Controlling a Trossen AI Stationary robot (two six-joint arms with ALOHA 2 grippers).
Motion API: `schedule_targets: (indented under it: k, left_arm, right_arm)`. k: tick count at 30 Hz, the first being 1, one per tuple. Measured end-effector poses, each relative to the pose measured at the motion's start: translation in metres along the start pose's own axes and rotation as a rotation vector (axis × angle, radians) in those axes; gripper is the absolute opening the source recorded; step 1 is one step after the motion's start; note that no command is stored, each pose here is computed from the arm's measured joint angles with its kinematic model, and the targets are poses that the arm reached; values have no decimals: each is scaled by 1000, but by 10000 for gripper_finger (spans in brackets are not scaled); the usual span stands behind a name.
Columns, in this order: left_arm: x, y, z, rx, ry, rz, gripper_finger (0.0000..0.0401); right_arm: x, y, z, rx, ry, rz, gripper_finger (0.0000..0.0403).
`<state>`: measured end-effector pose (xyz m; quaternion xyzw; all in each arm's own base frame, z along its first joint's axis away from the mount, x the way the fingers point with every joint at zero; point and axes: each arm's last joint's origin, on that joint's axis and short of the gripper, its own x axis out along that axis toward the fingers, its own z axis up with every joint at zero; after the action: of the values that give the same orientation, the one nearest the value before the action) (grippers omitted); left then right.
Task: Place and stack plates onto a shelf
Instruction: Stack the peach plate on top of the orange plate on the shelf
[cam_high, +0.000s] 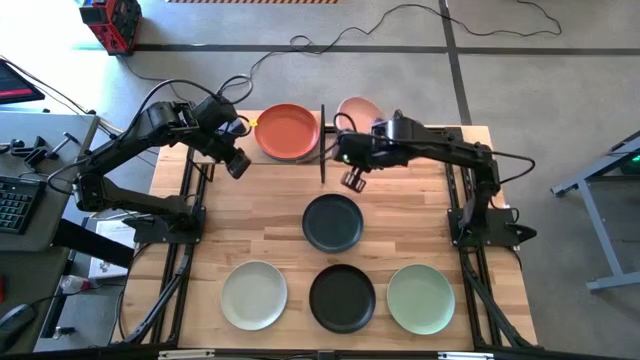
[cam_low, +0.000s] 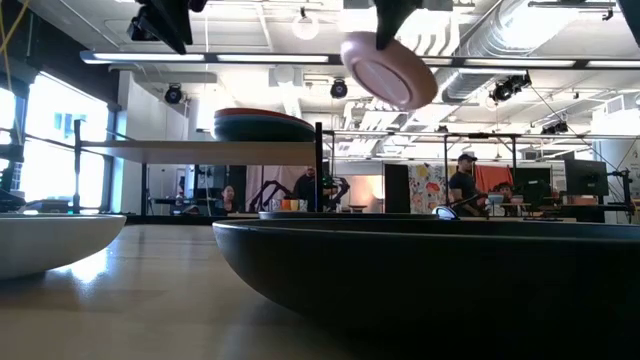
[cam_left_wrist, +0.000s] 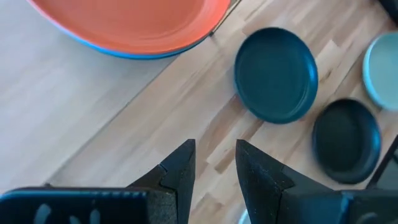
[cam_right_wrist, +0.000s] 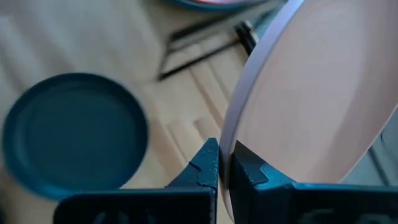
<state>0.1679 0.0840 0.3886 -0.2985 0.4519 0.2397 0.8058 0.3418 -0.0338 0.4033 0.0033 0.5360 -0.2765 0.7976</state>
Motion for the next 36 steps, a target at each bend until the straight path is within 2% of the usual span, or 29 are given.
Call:
schedule_targets:
  k: [9, 14, 24, 31, 36]
  left_arm:
    - [0, 0, 0, -196, 8, -11, 104]
    - [0, -2, -1, -277, 11, -15, 104]
    - [2, -17, -6, -344, 16, -34, 104]
    - [2, -30, -13, -413, 38, -48, 104]
    - [3, -41, -20, -446, 55, -57, 104]
  right_arm:
    - [-23, 44, -12, -313, -57, 104, 0]
    - [-33, 63, -17, -411, -94, 201, 0]
    - [-35, 106, -28, -697, -109, 320, 0]
    - [-32, 126, -34, -934, -128, 326, 0]
    - [-33, 133, -34, -1036, -167, 329, 0]
